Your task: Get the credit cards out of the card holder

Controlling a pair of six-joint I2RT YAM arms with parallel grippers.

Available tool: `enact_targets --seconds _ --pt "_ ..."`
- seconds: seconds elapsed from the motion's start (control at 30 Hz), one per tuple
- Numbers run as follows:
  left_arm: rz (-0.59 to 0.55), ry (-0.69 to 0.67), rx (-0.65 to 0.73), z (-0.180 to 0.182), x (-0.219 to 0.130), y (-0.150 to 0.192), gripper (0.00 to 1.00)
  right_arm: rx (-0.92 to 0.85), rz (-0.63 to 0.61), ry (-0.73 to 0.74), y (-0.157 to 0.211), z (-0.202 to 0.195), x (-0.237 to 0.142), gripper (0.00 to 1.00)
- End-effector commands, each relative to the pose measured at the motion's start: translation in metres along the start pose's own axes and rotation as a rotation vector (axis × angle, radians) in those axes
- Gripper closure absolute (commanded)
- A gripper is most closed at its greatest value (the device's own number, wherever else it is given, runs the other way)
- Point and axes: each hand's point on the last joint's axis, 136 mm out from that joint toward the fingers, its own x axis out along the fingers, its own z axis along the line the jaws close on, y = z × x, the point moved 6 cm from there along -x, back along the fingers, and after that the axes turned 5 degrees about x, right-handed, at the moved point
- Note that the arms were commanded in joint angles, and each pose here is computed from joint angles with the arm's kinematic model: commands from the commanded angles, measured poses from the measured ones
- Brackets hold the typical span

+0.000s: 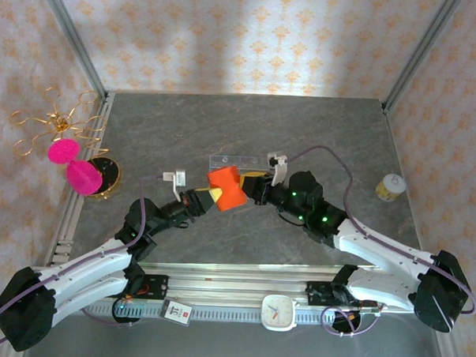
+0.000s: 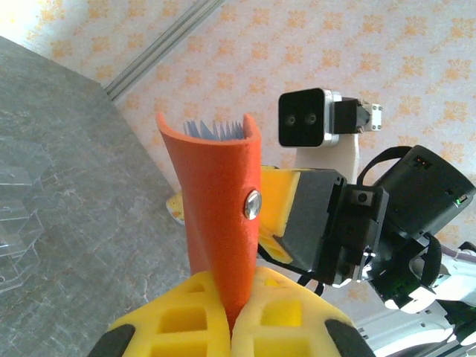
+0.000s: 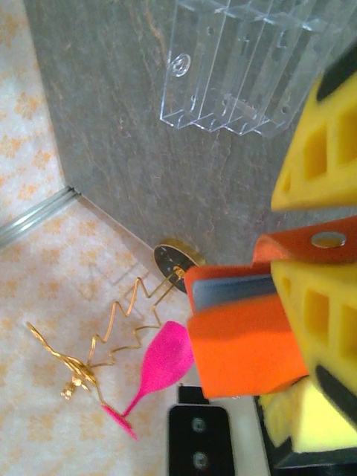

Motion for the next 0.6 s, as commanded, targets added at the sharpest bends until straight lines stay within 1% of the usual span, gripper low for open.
enact_targets --seconds 0.0,0.03,0.13,0.17,0.2,0.23,0.27,0.3,0.37,0.43,0.57 --pt "-0.044 0.102 0.019 -0.017 0.000 -0.009 1.00 0.009 0.044 -0.048 0.011 0.002 0.000 0.97" --pt "-0.038 0.095 0.009 -0.014 0.000 -0.007 1.00 0.012 0.047 -0.036 0.012 0.000 0.000 1.00" --pt "-0.011 0.011 -0.042 0.002 0.003 0.001 1.00 0.048 0.030 0.047 0.013 -0.010 -0.003 1.00" --pt "0.005 -0.031 -0.061 0.010 0.004 0.005 0.92 0.064 0.030 0.094 0.015 -0.017 -0.005 1.00" --pt "0.030 -0.079 -0.080 0.019 0.004 0.011 0.80 0.078 0.038 0.132 0.018 -0.023 -0.006 1.00" --pt "0.049 -0.121 -0.099 0.028 0.003 0.017 0.72 0.091 0.048 0.155 0.023 -0.027 -0.008 1.00" --pt "0.069 -0.154 -0.119 0.035 0.002 0.024 0.65 0.106 0.059 0.181 0.030 -0.033 -0.010 1.00" --pt "0.082 -0.189 -0.145 0.043 0.000 0.031 0.60 0.118 0.076 0.214 0.037 -0.040 -0.011 1.00" --pt "0.112 -0.242 -0.176 0.056 -0.004 0.042 0.58 0.131 0.102 0.272 0.052 -0.051 -0.015 1.00" --pt "0.148 -0.300 -0.204 0.067 -0.008 0.053 0.57 0.152 0.117 0.315 0.064 -0.061 -0.020 1.00" --pt "0.182 -0.404 -0.222 0.086 -0.019 0.069 0.55 0.183 0.152 0.480 0.094 -0.091 -0.032 1.00"
